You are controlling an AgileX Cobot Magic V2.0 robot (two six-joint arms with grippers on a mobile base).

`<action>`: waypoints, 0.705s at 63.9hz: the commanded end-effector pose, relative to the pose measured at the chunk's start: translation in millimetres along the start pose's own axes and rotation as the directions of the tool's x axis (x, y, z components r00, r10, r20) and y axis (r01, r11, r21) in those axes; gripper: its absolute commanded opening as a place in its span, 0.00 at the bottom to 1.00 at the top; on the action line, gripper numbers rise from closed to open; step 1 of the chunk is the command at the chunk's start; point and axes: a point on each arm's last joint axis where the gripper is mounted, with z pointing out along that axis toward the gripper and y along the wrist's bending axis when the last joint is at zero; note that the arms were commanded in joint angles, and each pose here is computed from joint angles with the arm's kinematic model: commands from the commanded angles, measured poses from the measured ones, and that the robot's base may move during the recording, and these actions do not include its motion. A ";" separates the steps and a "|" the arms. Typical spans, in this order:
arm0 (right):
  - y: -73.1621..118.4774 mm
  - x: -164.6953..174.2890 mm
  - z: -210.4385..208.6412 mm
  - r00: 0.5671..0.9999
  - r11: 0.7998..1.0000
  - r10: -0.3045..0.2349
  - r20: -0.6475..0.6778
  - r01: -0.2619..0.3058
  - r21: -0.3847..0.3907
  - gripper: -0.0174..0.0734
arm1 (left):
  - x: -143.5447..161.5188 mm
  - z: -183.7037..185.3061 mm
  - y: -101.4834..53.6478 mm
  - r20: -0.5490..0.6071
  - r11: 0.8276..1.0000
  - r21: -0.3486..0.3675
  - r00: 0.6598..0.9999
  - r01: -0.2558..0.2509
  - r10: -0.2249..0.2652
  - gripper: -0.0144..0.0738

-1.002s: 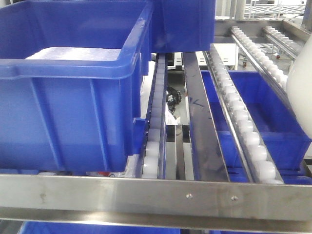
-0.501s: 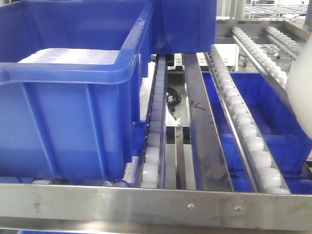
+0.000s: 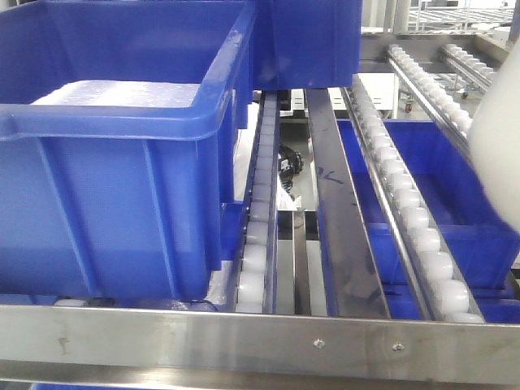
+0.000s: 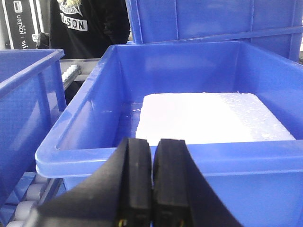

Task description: Move white bin to right shelf second layer

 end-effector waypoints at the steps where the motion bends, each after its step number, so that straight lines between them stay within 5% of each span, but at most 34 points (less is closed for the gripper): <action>1: -2.1 -23.2 8.6 0.998 1.000 -0.009 0.065 0.008 0.017 0.29 | 2.7 -0.9 0.5 0.067 1.000 -0.007 0.998 0.011 -0.010 0.26; 23: -37.1 -64.3 60.5 0.997 0.988 0.076 -0.022 -0.073 0.135 0.29 | 2.7 -0.9 0.5 0.067 1.000 -0.007 0.998 0.011 -0.010 0.26; 45: -44.9 -62.8 102.5 0.991 0.987 0.099 -0.092 -0.086 0.136 0.29 | 2.7 -0.9 0.5 0.067 1.000 -0.007 0.998 0.011 -0.010 0.26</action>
